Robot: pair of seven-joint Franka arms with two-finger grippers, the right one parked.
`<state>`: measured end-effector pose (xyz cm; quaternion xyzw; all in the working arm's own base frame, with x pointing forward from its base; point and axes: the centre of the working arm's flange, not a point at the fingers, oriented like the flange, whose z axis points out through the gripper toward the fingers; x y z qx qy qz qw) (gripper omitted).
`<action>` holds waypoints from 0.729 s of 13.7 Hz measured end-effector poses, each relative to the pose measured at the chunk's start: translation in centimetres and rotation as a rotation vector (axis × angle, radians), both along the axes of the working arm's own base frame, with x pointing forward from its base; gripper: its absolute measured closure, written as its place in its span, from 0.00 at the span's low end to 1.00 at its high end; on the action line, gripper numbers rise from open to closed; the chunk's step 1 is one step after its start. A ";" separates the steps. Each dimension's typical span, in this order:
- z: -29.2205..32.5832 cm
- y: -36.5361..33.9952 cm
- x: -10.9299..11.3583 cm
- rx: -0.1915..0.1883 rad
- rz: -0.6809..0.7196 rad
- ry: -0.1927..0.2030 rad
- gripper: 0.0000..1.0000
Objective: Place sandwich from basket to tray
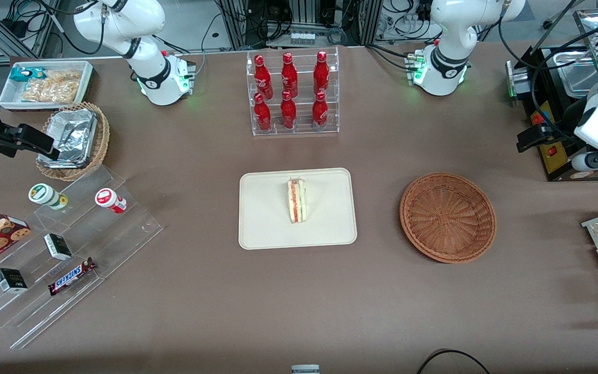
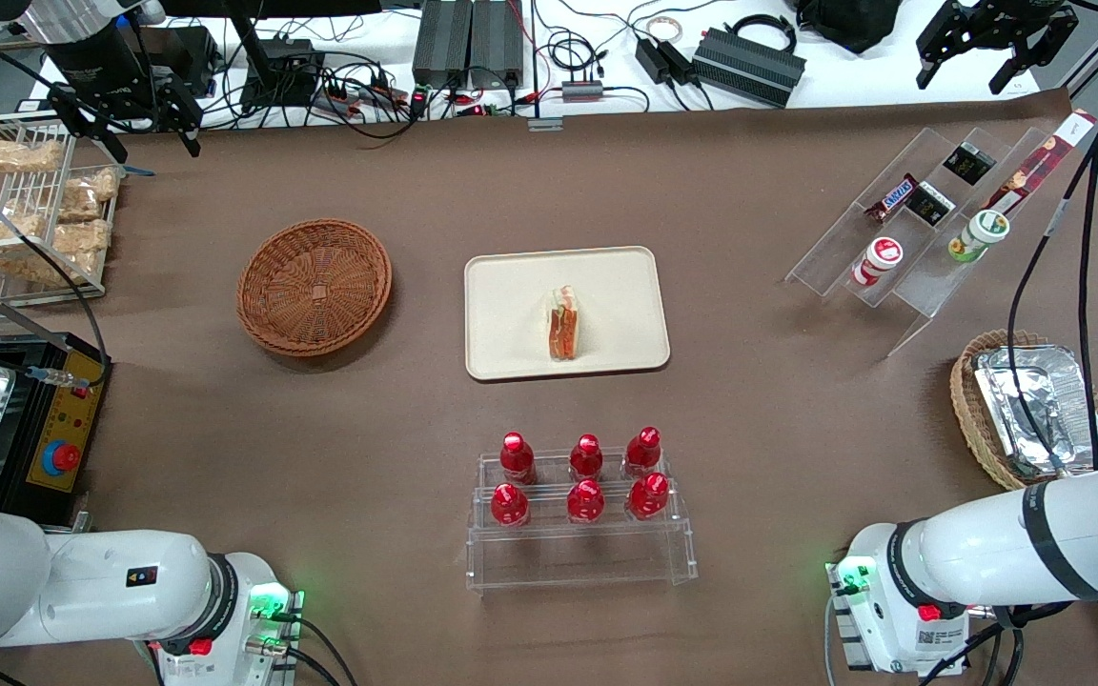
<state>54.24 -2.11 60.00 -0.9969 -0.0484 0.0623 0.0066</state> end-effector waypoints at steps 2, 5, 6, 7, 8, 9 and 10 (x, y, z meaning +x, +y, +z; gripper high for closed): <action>0.7 -0.4 0.5 -0.003 -0.012 -0.032 0.00; 1.2 -0.8 1.5 -0.007 -0.028 -0.103 0.00; 1.2 -0.8 1.6 -0.009 -0.050 -0.105 0.00; 1.2 -0.8 1.6 -0.011 -0.081 -0.106 0.00; 1.3 -0.7 1.6 -0.012 -0.101 -0.107 0.00; 1.3 -0.7 1.6 -0.013 -0.104 -0.108 0.00; 1.3 -0.7 1.6 -0.013 -0.103 -0.108 0.00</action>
